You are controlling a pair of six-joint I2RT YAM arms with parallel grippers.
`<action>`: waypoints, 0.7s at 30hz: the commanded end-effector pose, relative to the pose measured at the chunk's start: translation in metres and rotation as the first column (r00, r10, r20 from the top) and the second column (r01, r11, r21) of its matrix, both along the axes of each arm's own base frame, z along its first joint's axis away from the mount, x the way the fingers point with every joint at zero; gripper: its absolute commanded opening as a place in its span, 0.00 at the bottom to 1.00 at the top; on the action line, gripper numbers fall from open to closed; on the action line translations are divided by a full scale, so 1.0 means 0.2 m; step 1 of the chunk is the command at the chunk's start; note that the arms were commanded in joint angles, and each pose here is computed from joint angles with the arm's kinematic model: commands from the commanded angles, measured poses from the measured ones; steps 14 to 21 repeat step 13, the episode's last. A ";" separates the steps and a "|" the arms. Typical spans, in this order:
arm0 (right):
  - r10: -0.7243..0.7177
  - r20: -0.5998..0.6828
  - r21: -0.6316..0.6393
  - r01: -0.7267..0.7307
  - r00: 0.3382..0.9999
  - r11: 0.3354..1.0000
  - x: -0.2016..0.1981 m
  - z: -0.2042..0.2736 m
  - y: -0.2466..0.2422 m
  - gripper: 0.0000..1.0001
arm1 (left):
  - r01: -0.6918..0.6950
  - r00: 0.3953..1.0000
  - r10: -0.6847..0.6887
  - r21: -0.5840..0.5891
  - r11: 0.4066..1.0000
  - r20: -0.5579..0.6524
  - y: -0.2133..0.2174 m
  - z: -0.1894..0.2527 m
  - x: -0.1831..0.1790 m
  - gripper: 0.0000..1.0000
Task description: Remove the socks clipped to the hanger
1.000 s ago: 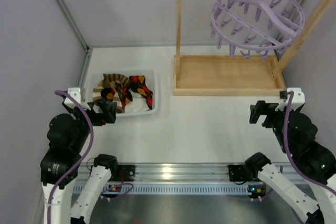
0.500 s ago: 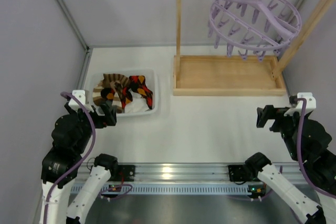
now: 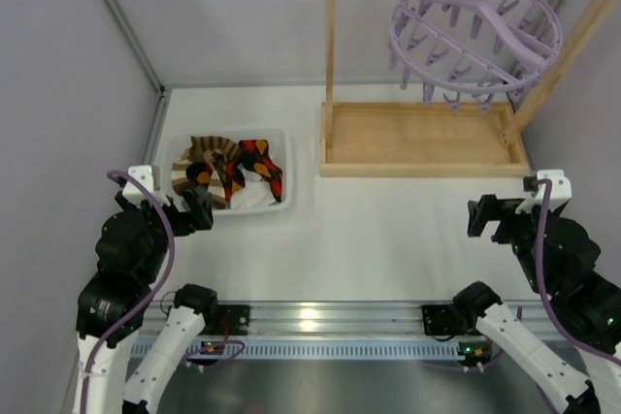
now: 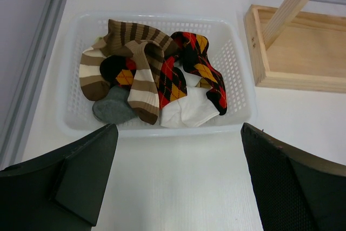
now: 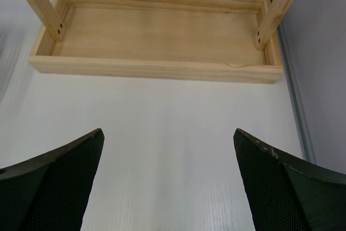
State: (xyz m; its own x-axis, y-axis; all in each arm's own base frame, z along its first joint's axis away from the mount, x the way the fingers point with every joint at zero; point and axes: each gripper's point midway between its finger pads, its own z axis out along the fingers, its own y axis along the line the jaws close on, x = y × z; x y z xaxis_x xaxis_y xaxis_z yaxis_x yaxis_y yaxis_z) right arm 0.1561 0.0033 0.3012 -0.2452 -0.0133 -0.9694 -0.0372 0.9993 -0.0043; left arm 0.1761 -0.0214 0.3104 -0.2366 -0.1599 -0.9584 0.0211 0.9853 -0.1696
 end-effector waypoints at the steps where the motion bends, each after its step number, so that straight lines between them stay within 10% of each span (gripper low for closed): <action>1: 0.013 0.035 0.034 -0.014 0.999 0.999 0.03 0.04 0.04 0.99 | -0.018 1.000 0.018 -0.011 1.000 0.003 0.01 0.01 0.01 0.99; 21: 0.019 0.037 0.053 -0.021 0.999 0.998 0.04 0.04 0.06 1.00 | -0.023 1.000 0.023 -0.004 1.000 0.006 0.01 0.01 0.01 0.99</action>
